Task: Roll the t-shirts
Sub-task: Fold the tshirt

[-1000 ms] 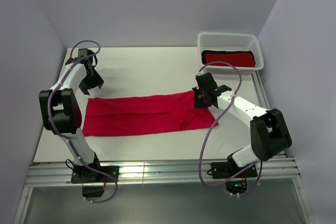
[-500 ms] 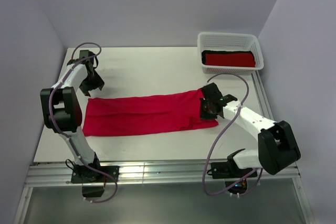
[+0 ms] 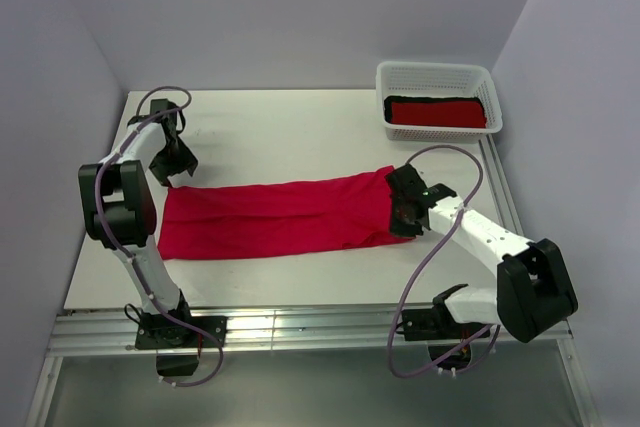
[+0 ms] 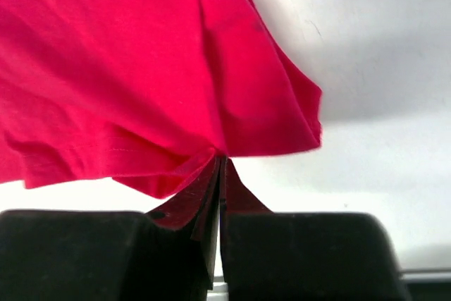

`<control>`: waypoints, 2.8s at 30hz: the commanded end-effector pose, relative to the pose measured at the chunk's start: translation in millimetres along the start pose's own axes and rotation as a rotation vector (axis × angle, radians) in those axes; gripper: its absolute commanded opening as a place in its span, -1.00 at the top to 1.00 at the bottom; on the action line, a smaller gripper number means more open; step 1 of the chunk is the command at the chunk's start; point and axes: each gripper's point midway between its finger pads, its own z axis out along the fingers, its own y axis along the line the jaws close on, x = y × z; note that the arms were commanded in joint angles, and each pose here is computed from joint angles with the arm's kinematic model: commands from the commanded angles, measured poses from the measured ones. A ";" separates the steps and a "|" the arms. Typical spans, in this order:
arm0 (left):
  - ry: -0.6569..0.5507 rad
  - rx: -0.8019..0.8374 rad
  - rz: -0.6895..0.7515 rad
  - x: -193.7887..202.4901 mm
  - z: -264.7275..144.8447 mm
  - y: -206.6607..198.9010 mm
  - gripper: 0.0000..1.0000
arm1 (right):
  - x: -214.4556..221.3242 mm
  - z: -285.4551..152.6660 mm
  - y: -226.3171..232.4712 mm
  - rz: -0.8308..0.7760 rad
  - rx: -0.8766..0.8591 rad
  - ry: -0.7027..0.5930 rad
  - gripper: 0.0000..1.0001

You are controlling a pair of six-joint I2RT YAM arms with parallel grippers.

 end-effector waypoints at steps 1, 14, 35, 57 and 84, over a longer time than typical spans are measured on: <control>-0.004 0.017 -0.014 -9.2 2.9 1.8 -0.29 | -0.8 -7.8 -8.3 0.065 0.064 0.017 0.83; 0.063 0.019 -0.014 -6.2 26.6 6.4 -0.22 | 25.7 -13.2 7.7 0.186 -0.024 0.121 0.14; 0.257 -0.013 -0.105 53.9 47.9 47.1 0.99 | -19.2 57.0 29.5 0.157 0.124 0.175 0.14; 0.501 0.092 -0.233 201.9 -13.0 49.4 0.99 | -228.0 135.0 199.4 0.195 -0.167 0.013 0.14; 0.509 -0.001 -0.070 256.3 -95.5 86.9 0.18 | -365.4 79.9 274.3 0.323 -0.624 -0.424 -0.09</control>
